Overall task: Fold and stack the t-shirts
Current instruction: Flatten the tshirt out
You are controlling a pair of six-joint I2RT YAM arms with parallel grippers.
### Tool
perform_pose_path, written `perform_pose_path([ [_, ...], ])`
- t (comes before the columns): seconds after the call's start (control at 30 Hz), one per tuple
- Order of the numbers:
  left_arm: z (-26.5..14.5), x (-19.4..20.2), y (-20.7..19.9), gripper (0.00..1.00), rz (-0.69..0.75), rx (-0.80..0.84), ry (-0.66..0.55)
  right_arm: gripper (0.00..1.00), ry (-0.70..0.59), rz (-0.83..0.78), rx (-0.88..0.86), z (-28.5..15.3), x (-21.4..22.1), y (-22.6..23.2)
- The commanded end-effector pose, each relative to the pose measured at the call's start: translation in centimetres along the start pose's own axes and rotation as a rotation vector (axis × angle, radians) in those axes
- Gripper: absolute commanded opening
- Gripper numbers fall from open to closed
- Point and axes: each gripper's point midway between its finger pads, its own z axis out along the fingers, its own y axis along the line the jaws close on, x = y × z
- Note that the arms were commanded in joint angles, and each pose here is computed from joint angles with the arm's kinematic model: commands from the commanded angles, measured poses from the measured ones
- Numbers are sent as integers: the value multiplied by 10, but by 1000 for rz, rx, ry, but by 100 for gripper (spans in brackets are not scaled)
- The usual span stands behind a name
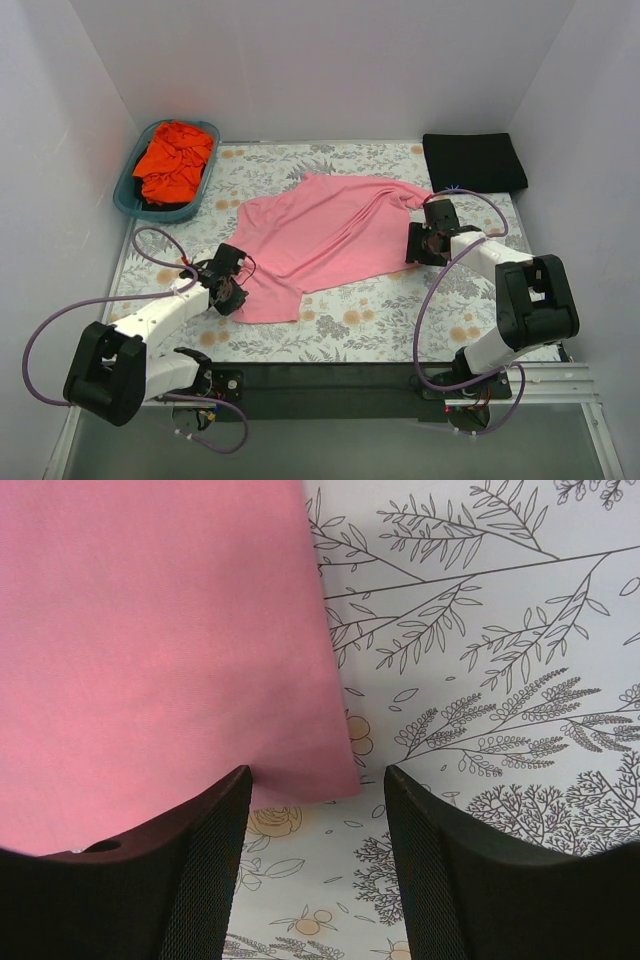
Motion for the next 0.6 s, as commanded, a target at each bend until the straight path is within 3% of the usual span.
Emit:
perform_pose_path([
  [0.0,8,17,16,0,-8,-46,39,62,-29,7,-18,2,-5,3],
  [0.13,-10,-7,9,0,-13,-40,-42,62,-25,6,-16,4,-3,1],
  [0.27,-47,-53,-8,0,-16,3,-199,60,-15,3,-10,8,0,0],
  [0.37,-62,-65,-10,0,-13,11,-243,46,6,-4,-22,12,5,2],
  [0.5,-77,-79,-16,0,-24,45,-290,10,8,-14,-13,6,3,1],
  [0.57,-81,-82,-17,0,-16,47,-301,1,-4,-36,79,-8,-11,-12],
])
